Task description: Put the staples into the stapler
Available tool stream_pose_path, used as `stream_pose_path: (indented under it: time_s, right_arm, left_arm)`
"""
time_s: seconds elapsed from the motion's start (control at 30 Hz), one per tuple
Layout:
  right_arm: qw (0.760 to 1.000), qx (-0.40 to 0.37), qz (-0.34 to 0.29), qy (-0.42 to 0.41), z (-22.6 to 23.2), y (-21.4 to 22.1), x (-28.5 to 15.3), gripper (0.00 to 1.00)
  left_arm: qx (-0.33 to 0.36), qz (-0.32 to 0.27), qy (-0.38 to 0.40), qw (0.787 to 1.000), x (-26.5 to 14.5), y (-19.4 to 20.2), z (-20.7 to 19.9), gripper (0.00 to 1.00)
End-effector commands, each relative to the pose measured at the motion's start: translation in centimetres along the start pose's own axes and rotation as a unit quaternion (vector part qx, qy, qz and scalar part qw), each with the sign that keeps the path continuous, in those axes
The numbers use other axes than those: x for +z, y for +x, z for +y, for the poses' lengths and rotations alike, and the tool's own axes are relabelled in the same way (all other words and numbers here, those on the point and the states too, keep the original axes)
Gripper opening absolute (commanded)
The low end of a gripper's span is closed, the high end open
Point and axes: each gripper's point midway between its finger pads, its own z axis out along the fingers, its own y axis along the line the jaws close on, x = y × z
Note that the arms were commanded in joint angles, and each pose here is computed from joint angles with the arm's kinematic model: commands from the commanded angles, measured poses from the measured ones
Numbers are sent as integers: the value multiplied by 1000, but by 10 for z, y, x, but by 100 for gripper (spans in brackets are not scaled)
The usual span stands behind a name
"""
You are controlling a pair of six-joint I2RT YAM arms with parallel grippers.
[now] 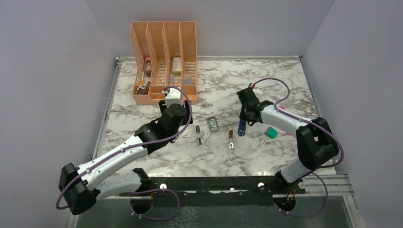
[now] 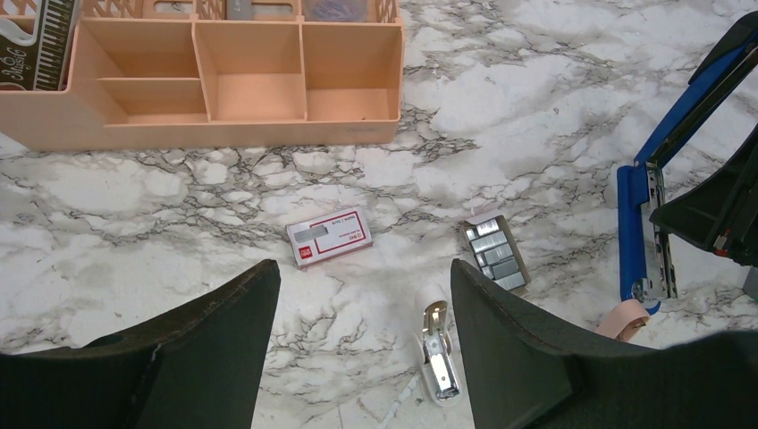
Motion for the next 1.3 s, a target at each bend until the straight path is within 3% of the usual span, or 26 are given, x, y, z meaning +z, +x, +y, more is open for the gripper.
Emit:
stream_pose_path:
  time_s: [0.0,0.57,1.27]
  right_arm:
    - [1000,-3,2,2,0,2,7,19]
    - [1000,8,-22,4,-3,-13,-6,19]
    - [1000,-7,2,14,-5,3,7,19]
  left_arm:
    - [-9,-3,8,1000,-1,-2,-1,71]
    - [-9,-2,8,1000,0,-2,-2,71]
    - [-8,-2,8,1000,0,-1,-1,71]
